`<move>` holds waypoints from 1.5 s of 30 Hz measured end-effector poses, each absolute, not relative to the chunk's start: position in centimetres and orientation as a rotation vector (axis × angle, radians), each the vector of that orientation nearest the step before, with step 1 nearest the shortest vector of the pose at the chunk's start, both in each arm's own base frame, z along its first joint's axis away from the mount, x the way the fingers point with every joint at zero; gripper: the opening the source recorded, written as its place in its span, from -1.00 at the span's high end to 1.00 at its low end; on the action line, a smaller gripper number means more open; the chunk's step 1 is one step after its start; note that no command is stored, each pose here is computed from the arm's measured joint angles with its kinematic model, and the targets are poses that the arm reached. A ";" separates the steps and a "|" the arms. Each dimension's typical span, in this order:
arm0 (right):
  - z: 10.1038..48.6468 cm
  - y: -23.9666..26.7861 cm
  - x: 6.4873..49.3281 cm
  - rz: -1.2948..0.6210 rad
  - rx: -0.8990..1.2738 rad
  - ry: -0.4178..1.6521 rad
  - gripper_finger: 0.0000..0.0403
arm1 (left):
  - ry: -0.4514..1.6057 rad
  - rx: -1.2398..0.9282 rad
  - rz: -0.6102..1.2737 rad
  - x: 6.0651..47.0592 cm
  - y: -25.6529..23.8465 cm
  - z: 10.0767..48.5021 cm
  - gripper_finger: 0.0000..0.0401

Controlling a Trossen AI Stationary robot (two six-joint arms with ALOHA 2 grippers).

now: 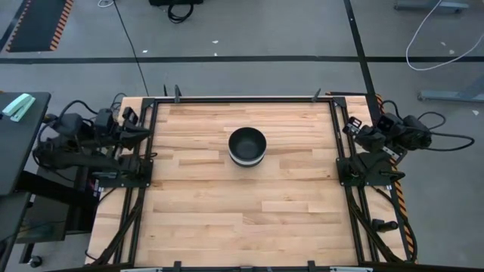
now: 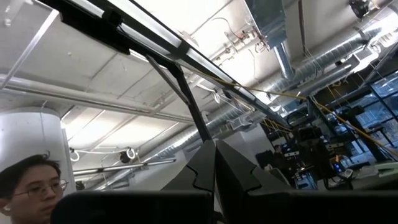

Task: Nest bowls inside each other
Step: Return to Home Position

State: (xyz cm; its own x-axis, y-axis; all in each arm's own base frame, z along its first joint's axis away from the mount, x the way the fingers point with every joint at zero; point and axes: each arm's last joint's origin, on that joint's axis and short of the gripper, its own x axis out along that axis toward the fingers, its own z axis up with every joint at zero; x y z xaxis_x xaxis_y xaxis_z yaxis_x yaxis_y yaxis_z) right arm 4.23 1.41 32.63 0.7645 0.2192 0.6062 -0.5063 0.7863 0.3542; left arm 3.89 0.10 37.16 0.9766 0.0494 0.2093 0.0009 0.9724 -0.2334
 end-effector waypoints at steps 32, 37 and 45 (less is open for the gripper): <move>26.0 2.1 6.2 0.455 0.630 -0.659 0.91 | -0.283 -0.373 -0.018 4.4 0.0 29.4 0.88; 24.5 2.4 6.8 0.454 0.635 -0.620 0.91 | -0.234 -0.434 -0.018 5.5 0.0 27.7 0.85; 23.2 2.7 7.4 0.474 0.630 -0.512 0.91 | -0.209 -0.474 -0.021 7.2 -0.1 24.9 0.84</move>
State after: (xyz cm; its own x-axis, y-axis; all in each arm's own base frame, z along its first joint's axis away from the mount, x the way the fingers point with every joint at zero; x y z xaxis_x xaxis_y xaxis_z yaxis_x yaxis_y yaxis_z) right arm 7.44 2.74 23.21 0.7737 0.2577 0.5788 -0.5574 0.7111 0.4285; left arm 7.19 -0.08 24.87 0.9784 0.0280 0.2049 0.0688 0.8901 -0.4506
